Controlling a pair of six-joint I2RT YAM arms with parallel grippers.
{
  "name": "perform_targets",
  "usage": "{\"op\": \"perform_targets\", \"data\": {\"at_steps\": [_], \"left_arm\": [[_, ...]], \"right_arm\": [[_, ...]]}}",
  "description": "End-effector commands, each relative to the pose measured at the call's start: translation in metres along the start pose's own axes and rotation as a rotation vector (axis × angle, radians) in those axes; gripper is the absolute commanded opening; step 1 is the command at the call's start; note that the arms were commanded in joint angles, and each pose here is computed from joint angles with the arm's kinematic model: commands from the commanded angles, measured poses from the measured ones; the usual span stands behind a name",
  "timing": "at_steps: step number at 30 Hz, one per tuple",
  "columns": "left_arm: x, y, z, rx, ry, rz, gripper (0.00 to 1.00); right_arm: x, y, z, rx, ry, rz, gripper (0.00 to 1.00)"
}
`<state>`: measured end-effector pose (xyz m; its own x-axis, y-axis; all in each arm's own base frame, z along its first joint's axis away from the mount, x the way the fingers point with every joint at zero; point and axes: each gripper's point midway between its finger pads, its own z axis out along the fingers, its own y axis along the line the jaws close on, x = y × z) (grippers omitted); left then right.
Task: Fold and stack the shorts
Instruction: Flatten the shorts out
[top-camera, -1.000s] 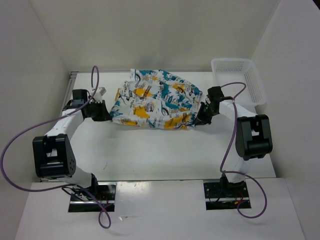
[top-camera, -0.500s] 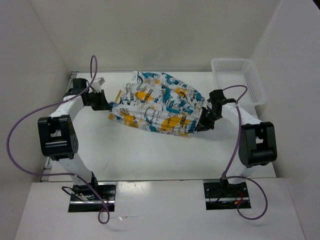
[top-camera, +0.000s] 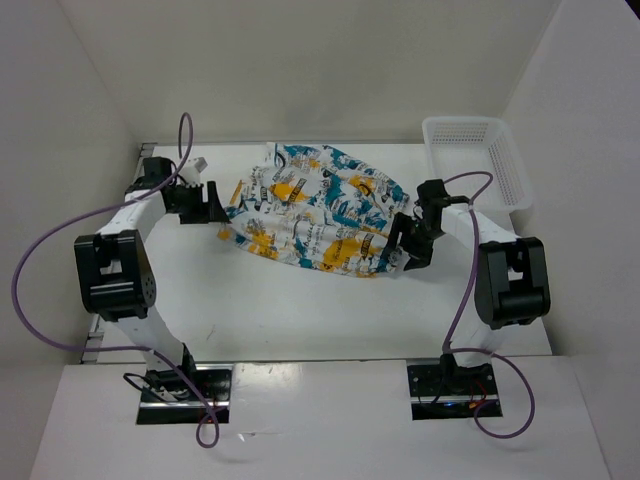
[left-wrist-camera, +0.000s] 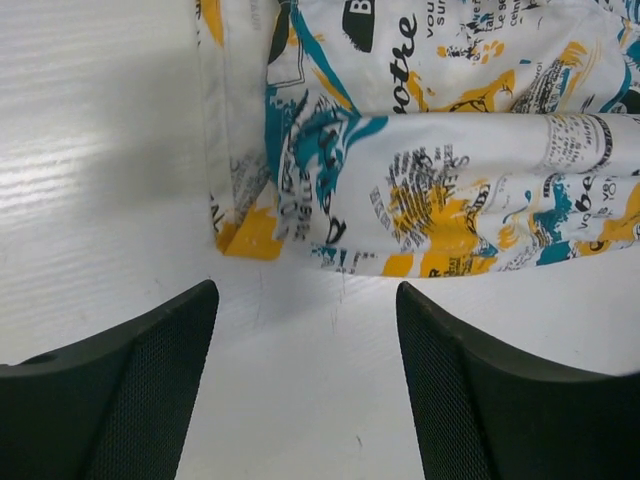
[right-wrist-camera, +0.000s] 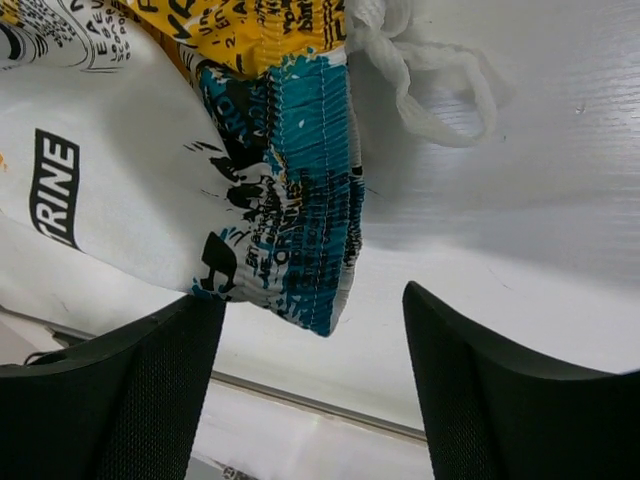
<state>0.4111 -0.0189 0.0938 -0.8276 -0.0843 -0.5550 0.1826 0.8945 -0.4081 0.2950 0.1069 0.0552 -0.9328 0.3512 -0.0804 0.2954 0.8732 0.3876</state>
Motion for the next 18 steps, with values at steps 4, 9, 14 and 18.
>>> {"op": "perform_targets", "data": {"at_steps": [4, 9, 14, 18], "left_arm": [[0.027, -0.015, -0.026, 0.002, 0.016, -0.013, 0.57], [0.048, -0.028, -0.009, 0.109, 0.008, -0.004, 0.47], [0.038, -0.03, 0.013, 0.139, -0.016, 0.045, 0.67], [0.016, -0.03, 0.024, 0.134, -0.053, 0.092, 0.68]], "right_arm": [[-0.012, 0.014, -0.036, -0.026, -0.112, 0.027, 0.76], [-0.003, 0.021, -0.049, -0.1, -0.148, 0.084, 0.62], [0.004, 0.034, -0.043, -0.201, -0.138, 0.133, 0.59], [0.004, 0.033, -0.041, -0.203, -0.142, 0.132, 0.59]]}}
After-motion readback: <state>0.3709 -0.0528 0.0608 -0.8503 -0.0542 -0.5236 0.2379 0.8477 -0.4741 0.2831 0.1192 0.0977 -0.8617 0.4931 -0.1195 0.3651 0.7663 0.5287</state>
